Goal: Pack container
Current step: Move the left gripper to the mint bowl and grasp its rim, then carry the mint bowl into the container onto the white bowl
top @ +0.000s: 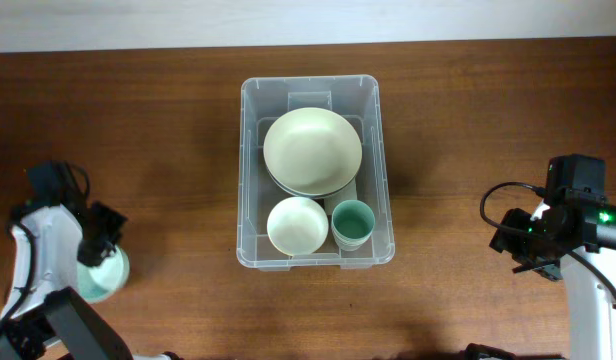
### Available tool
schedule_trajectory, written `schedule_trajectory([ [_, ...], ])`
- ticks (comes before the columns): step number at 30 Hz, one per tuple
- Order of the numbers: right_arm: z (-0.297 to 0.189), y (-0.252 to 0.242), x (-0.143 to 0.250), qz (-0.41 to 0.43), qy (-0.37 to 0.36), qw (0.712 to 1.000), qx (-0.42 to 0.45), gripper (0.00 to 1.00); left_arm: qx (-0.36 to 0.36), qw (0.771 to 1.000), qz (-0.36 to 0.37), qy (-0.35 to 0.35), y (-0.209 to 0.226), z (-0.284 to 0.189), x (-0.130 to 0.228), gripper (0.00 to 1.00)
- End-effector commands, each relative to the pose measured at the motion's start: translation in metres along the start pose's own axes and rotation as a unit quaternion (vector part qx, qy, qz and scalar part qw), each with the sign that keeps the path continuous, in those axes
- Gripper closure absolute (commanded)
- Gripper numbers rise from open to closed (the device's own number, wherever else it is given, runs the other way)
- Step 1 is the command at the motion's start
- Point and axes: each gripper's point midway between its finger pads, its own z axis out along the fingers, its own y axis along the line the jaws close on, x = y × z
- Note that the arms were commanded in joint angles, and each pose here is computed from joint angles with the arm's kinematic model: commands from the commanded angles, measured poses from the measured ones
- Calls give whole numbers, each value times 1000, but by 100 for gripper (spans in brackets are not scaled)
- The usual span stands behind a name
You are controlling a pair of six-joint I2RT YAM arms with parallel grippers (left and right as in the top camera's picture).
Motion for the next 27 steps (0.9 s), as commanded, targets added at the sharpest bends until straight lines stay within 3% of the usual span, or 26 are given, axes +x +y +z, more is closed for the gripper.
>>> schedule_trajectory([
  [1, 1, 0, 1, -3, 2, 1000, -1, 37, 68, 991, 108, -29, -53, -45, -9, 99],
  [6, 1, 0, 1, -3, 2, 1000, -1, 37, 114, 965, 223, -73, -114, -107, 7, 99],
  [9, 1, 0, 1, -3, 2, 1000, -1, 37, 155, 926, 332, -95, -164, -150, 45, 99],
  [14, 1, 0, 0, -3, 0, 1000, -1, 37, 196, 849, 479, -104, -210, -182, 120, 100],
  [19, 1, 0, 0, -3, 0, 1000, -1, 37, 224, 749, 616, -92, -230, -195, 214, 99],
  [24, 1, 0, 0, -3, 0, 1000, -1, 37, 234, 696, 676, -68, -229, -196, 277, 99],
  [27, 1, 0, 0, -3, 0, 1000, -1, 37, 220, 681, 696, -48, -227, -184, 297, 99],
])
